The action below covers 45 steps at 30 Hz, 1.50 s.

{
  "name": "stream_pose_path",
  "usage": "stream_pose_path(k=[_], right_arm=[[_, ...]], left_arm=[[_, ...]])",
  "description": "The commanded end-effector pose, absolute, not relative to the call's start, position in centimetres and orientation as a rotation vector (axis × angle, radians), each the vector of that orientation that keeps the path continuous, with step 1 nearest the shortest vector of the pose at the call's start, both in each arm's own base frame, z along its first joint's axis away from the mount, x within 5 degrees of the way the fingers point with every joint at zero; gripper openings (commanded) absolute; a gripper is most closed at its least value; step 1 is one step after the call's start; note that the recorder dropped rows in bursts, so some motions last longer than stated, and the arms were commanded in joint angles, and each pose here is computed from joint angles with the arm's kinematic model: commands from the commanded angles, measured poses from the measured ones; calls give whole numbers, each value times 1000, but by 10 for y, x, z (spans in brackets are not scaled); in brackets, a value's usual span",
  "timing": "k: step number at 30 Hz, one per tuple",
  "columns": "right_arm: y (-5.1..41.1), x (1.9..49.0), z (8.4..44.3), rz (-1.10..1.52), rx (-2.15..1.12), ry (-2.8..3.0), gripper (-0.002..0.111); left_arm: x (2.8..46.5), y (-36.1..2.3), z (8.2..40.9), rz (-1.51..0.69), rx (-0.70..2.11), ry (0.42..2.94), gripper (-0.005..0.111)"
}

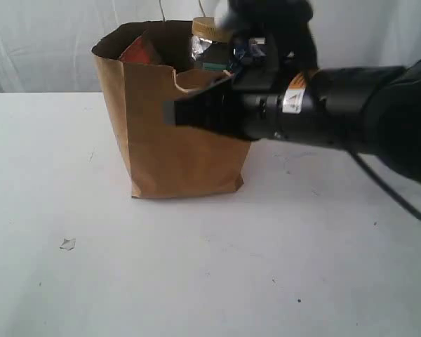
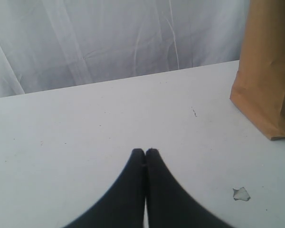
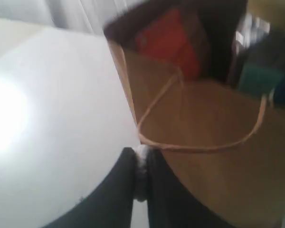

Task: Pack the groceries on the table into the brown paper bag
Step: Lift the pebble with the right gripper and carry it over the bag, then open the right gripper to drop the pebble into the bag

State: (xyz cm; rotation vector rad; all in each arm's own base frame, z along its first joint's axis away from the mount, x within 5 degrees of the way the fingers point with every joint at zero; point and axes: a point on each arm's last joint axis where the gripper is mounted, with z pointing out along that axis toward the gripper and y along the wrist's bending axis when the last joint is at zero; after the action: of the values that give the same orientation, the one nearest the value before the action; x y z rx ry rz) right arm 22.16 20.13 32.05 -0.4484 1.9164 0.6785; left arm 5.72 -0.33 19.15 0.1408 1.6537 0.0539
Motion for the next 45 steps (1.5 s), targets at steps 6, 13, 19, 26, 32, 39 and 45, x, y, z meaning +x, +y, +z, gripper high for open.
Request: stream_pose_path(k=[6, 13, 19, 26, 32, 39, 45], right_arm=[[225, 247, 370, 575, -593, 1605, 0], [254, 310, 358, 486, -608, 1627, 0], [267, 358, 330, 426, -611, 1746, 0], [266, 376, 319, 372, -640, 1806, 25], [256, 372, 332, 341, -653, 1815, 57], [234, 349, 361, 329, -623, 1790, 53], [200, 303, 383, 342, -593, 1713, 39]], left_arm=[[57, -3, 191, 48, 131, 1644, 0], [57, -3, 191, 48, 131, 1644, 0], [57, -3, 191, 48, 131, 1644, 0], [57, -3, 191, 48, 131, 1644, 0], [57, -3, 191, 48, 131, 1644, 0], [57, -3, 191, 48, 131, 1644, 0], [57, -3, 191, 48, 131, 1644, 0]])
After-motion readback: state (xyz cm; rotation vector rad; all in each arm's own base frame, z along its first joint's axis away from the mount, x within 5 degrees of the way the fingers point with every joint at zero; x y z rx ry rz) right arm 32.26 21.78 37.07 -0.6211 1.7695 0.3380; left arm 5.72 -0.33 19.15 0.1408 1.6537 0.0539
